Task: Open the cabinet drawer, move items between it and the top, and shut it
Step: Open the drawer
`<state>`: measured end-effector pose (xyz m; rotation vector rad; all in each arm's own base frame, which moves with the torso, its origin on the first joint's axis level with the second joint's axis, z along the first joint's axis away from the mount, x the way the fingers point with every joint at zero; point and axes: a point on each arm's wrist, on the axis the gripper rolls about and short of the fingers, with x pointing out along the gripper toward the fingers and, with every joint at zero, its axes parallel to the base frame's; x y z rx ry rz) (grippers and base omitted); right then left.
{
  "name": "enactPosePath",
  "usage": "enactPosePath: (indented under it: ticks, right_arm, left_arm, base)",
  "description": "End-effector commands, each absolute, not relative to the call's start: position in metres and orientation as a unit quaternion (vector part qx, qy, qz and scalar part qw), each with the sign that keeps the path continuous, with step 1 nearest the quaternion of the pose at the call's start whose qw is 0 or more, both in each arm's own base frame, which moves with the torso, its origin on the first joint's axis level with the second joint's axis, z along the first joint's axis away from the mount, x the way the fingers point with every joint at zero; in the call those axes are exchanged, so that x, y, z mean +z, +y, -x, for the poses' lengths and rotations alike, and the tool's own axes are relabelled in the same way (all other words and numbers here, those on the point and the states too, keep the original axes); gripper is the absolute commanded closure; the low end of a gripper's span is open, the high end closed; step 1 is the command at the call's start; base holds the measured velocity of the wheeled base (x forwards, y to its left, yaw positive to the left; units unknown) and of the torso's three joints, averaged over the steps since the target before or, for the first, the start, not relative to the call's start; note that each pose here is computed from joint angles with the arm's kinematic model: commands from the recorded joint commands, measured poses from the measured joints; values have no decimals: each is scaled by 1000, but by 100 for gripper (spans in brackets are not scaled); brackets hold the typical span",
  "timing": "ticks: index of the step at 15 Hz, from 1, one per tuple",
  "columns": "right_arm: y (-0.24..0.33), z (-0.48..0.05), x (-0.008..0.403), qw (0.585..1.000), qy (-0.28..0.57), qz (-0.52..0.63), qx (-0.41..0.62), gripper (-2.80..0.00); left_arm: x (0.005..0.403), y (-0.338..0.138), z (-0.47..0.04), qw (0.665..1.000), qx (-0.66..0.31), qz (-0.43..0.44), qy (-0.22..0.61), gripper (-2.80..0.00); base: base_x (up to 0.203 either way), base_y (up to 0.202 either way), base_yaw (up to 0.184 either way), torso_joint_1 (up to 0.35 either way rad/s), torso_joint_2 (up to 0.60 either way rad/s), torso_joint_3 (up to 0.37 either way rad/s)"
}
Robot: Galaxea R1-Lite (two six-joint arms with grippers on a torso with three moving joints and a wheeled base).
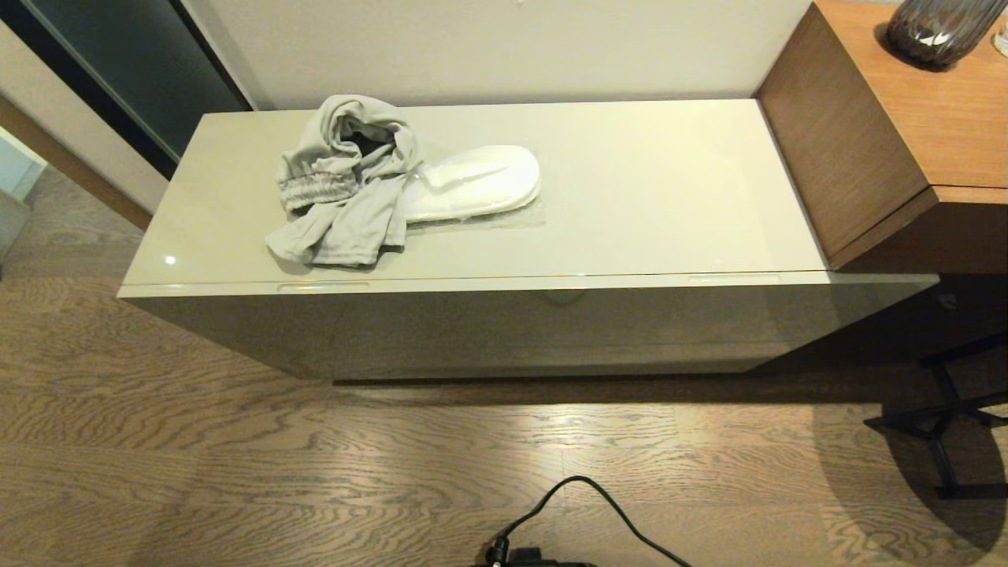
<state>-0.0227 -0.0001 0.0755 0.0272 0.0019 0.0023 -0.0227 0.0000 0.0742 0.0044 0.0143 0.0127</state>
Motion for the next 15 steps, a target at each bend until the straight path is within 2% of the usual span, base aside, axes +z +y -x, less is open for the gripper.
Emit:
enactPosePath:
  ticks: [1, 10, 13, 15]
  right_arm:
    - [0, 23, 75, 1000, 1, -13, 2, 0]
    - [0, 23, 76, 1000, 4, -13, 2, 0]
    - [0, 27, 82, 1000, 10, -17, 13, 0]
    - [2, 42, 106, 998, 19, -26, 46, 0]
  left_arm:
    - [74, 0, 23, 1000, 7, -2, 8, 0]
    - [74, 0, 23, 1000, 8, -14, 9, 0]
    - [76, 0, 24, 1000, 9, -18, 13, 0]
    - [93, 0, 29, 1000, 7, -19, -2, 0]
  base:
    - [0, 0, 0, 0, 0, 0]
    - [0, 0, 0, 0, 0, 0]
    - [0, 0, 0, 0, 0, 0]
    - [0, 0, 0, 0, 0, 0]
